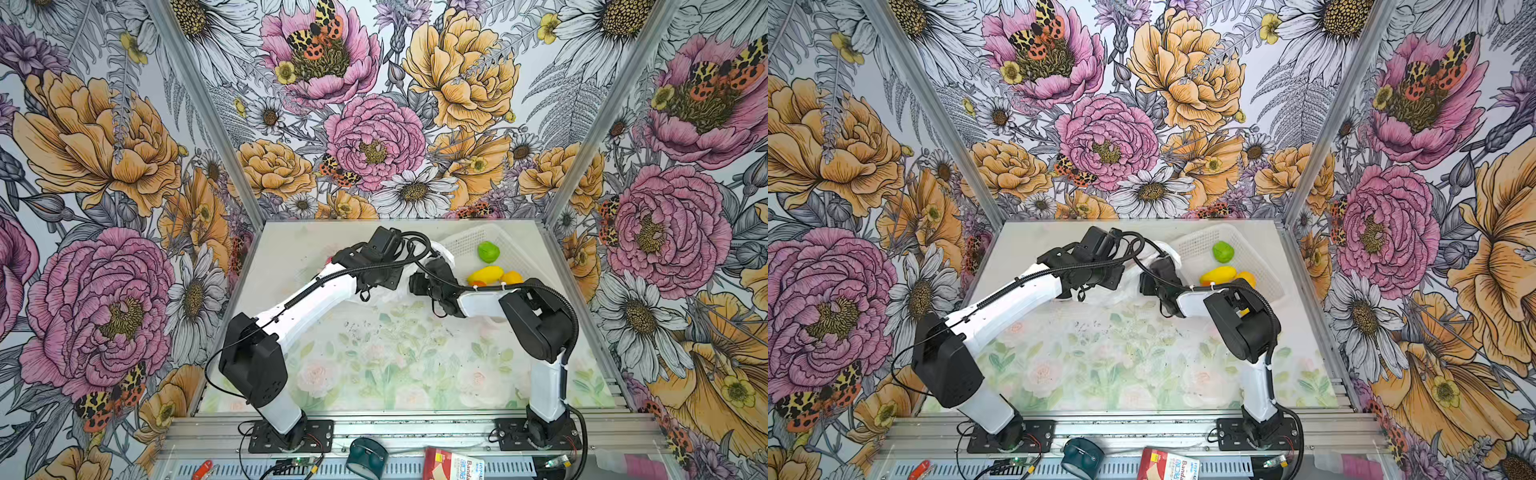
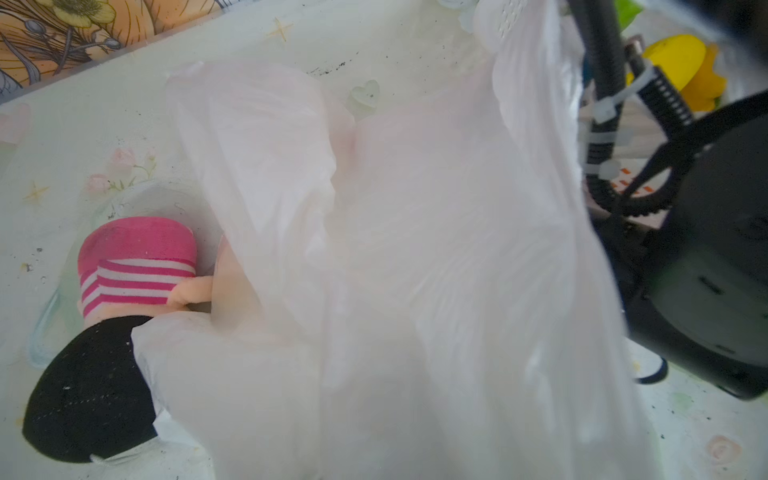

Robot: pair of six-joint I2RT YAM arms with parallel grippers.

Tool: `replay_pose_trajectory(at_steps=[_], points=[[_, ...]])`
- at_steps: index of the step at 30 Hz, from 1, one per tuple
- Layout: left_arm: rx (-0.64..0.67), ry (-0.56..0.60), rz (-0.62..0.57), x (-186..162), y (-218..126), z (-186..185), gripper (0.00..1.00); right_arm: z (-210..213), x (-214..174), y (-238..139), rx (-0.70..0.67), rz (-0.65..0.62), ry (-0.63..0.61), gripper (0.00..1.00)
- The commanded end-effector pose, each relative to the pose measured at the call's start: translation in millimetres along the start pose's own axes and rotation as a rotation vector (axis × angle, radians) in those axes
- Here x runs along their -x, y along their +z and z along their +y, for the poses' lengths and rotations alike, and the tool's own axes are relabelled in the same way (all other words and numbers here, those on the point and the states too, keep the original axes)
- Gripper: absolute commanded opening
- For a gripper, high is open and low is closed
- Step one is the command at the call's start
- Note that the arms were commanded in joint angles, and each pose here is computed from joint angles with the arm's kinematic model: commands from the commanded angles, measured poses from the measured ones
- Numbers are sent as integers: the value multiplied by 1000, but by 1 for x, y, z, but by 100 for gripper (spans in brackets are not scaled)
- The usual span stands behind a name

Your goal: Untie the knot of the plastic bag and take out the fruit

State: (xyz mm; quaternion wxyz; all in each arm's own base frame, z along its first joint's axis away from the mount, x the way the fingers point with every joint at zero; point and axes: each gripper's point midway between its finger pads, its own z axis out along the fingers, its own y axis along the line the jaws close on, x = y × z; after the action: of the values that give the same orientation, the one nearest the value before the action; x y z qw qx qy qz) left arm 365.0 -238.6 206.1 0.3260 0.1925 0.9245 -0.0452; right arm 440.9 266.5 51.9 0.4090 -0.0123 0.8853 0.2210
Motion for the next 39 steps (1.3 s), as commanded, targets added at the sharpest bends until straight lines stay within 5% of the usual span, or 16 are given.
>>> replay_pose_trajectory(at_steps=[1,6,13,22,30,35,39], points=[[116,10,1,14,-12,34,0,16,45,-28,100,-147,68,55],[158,-25,-92,64,-23,55,0,27,22,-44,168,-96,48,54],[90,102,-216,118,-46,27,0,62,6,-85,261,-72,-56,61],[98,261,-217,78,-40,15,0,148,-26,-147,585,-44,-412,65],[32,334,-171,57,-21,-9,0,134,-33,-177,567,-121,-489,65],[23,331,-160,55,-16,-12,0,144,-65,-199,739,-64,-626,67],[12,339,-164,55,-18,-18,0,111,-49,-186,548,-126,-606,67]])
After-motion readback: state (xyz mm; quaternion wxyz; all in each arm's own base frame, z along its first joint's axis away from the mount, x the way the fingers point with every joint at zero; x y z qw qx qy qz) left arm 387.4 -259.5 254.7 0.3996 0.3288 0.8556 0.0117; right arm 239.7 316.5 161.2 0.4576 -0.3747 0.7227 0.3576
